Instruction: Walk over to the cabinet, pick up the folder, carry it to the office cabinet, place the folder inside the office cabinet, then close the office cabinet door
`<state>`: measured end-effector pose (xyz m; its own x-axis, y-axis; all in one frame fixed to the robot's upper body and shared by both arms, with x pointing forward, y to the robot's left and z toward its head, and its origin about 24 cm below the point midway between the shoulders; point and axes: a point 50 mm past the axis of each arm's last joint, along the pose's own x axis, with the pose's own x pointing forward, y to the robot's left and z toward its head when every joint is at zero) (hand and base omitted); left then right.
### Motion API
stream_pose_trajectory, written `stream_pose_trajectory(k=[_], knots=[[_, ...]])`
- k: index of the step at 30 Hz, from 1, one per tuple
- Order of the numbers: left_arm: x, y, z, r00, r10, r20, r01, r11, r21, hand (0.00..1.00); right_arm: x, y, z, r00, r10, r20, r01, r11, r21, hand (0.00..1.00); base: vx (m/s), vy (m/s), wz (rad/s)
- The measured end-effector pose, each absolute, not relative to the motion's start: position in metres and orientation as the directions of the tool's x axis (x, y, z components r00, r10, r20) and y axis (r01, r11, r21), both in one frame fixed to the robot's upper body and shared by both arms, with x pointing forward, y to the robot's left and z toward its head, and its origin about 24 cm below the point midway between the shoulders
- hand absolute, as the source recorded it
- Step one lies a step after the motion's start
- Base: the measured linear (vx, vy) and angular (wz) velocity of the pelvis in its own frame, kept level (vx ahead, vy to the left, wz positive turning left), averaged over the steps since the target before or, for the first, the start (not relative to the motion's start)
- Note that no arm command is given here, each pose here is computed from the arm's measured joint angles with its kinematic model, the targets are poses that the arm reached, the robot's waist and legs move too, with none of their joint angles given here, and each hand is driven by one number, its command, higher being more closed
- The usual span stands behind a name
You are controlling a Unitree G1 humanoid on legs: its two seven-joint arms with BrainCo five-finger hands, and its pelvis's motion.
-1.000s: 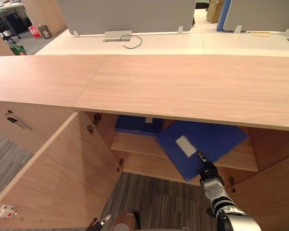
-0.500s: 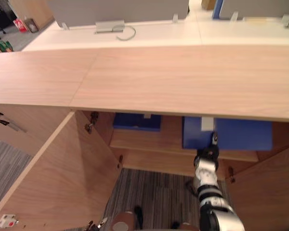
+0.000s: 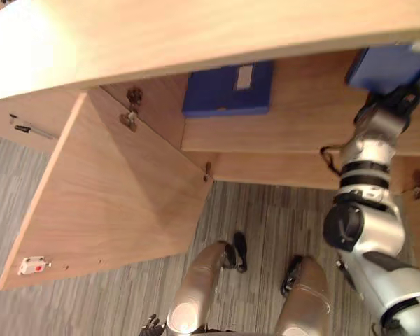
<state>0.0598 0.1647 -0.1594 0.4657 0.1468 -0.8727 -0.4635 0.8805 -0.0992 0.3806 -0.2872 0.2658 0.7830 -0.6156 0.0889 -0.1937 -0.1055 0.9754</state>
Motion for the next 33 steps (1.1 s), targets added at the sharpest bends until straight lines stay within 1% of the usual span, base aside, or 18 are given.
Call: stream_pose_trajectory(k=[3, 7, 9, 10, 11, 14, 17, 22, 23, 25, 26, 27, 28, 29, 31, 33], knots=[[0.061, 0.159, -0.161, 0.458, 0.13, -0.879, -0.433, 0.896, -0.093, 0.0, 0.377, -0.291, 0.286, 0.772, -0.629, 0.094, -0.21, -0.112, 0.971, 1.0, -0.04, -0.02, 0.05], [0.065, 0.158, -0.161, 0.459, 0.132, -0.879, -0.426, 0.901, -0.087, 0.0, 0.373, -0.299, 0.284, 0.75, -0.661, 0.042, -0.192, -0.156, 0.969, 1.0, -0.02, -0.023, 0.17], [0.066, 0.157, -0.162, 0.454, 0.133, -0.881, -0.422, 0.903, -0.081, 0.0, 0.37, -0.304, 0.288, 0.736, -0.675, 0.054, -0.192, -0.131, 0.973, 1.0, -0.02, -0.033, 0.12], [0.066, 0.157, -0.162, 0.451, 0.133, -0.882, -0.42, 0.904, -0.078, 0.0, 0.368, -0.308, 0.291, 0.723, -0.687, 0.072, -0.189, -0.096, 0.977, 1.0, 0.0, -0.029, 0.05], [0.066, 0.156, -0.163, 0.445, 0.132, -0.886, -0.417, 0.906, -0.074, 0.0, 0.365, -0.312, 0.295, 0.714, -0.695, 0.087, -0.188, -0.069, 0.98, 0.0, 0.0, 0.0, 0.0], [0.067, 0.156, -0.164, 0.438, 0.131, -0.889, -0.412, 0.909, -0.069, 0.0, 0.366, -0.315, 0.298, 0.72, -0.686, 0.103, -0.144, -0.002, 0.99, 0.0, 0.0, -0.016, -0.03], [0.067, 0.156, -0.164, 0.434, 0.137, -0.89, -0.408, 0.911, -0.059, 0.0, 0.371, -0.313, 0.292, 0.735, -0.673, 0.08, -0.106, 0.003, 0.994, 0.0, 0.0, -0.036, -0.06], [0.067, 0.156, -0.164, 0.43, 0.143, -0.891, -0.414, 0.909, -0.054, 0.0, 0.371, -0.31, 0.297, 0.738, -0.665, 0.116, -0.102, 0.06, 0.993, 0.0, 0.0, -0.047, 0.02], [0.067, 0.156, -0.164, 0.429, 0.144, -0.892, -0.418, 0.907, -0.054, 0.0, 0.371, -0.309, 0.298, 0.737, -0.664, 0.129, -0.091, 0.092, 0.992, 0.0, 0.01, -0.039, 0.03], [0.067, 0.157, -0.164, 0.428, 0.146, -0.892, -0.42, 0.906, -0.054, 0.0, 0.374, -0.308, 0.299, 0.743, -0.652, 0.15, -0.029, 0.193, 0.981, 0.0, 0.01, -0.041, 0.06], [0.067, 0.157, -0.164, 0.428, 0.147, -0.892, -0.422, 0.905, -0.053, 0.0, 0.376, -0.306, 0.298, 0.752, -0.64, 0.158, 0.025, 0.266, 0.964, 0.0, 0.01, -0.031, 0.08], [0.067, 0.157, -0.164, 0.427, 0.148, -0.892, -0.424, 0.904, -0.053, 0.0, 0.378, -0.305, 0.297, 0.758, -0.632, 0.16, 0.053, 0.304, 0.951, 0.0, 0.01, -0.048, 0.11], [0.067, 0.158, -0.164, 0.427, 0.15, -0.892, -0.427, 0.903, -0.052, 0.0, 0.381, -0.302, 0.294, 0.77, -0.616, 0.169, 0.115, 0.394, 0.912, 0.0, 0.01, -0.055, 0.08], [0.067, 0.16, -0.164, 0.427, 0.155, -0.891, -0.431, 0.901, -0.05, 0.0, 0.385, -0.295, 0.293, 0.786, -0.591, 0.179, 0.148, 0.462, 0.875, 0.0, 0.01, -0.069, 0.06], [0.067, 0.161, -0.163, 0.427, 0.159, -0.89, -0.434, 0.9, -0.048, 0.0, 0.391, -0.286, 0.291, 0.811, -0.556, 0.182, 0.185, 0.539, 0.821, 0.0, 0.01, -0.062, 0.05], [0.068, 0.162, -0.163, 0.432, 0.164, -0.887, -0.437, 0.898, -0.047, 0.0, 0.395, -0.279, 0.286, 0.831, -0.529, 0.173, 0.205, 0.581, 0.788, 0.0, 0.0, -0.059, 0.04]])
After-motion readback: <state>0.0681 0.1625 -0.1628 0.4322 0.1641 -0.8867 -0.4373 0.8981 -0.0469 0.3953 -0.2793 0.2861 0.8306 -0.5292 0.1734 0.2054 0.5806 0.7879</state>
